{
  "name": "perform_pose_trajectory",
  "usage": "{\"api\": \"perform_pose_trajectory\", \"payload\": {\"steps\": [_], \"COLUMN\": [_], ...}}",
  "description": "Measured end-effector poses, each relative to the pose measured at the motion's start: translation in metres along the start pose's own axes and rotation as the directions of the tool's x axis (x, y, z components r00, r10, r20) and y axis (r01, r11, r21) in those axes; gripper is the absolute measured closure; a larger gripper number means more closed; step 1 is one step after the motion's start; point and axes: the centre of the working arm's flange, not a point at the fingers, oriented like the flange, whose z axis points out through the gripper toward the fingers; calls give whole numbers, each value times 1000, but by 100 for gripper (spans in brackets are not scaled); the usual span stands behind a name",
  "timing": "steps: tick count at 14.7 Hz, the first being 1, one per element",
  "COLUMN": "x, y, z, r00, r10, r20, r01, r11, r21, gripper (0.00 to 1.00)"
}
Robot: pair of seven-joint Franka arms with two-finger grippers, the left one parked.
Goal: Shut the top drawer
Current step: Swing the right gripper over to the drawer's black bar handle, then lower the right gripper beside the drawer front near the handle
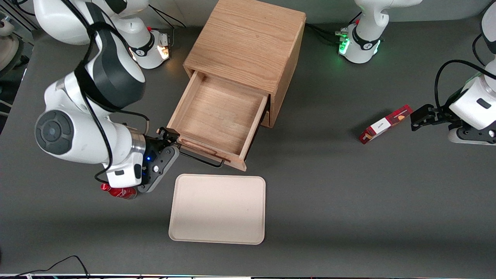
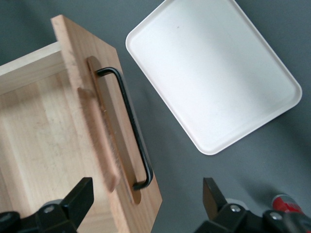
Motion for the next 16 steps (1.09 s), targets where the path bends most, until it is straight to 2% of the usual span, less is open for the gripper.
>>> {"api": "perform_pose_trajectory", "payload": {"steps": [8, 16], "x": [15, 19], "y": [17, 16], "z": [67, 95], "r00": [999, 998], "r10": [-10, -16], "r20": [34, 65], "r01": [6, 6], "r11": [994, 989], "r21": [109, 147], "gripper": [0, 0]}}
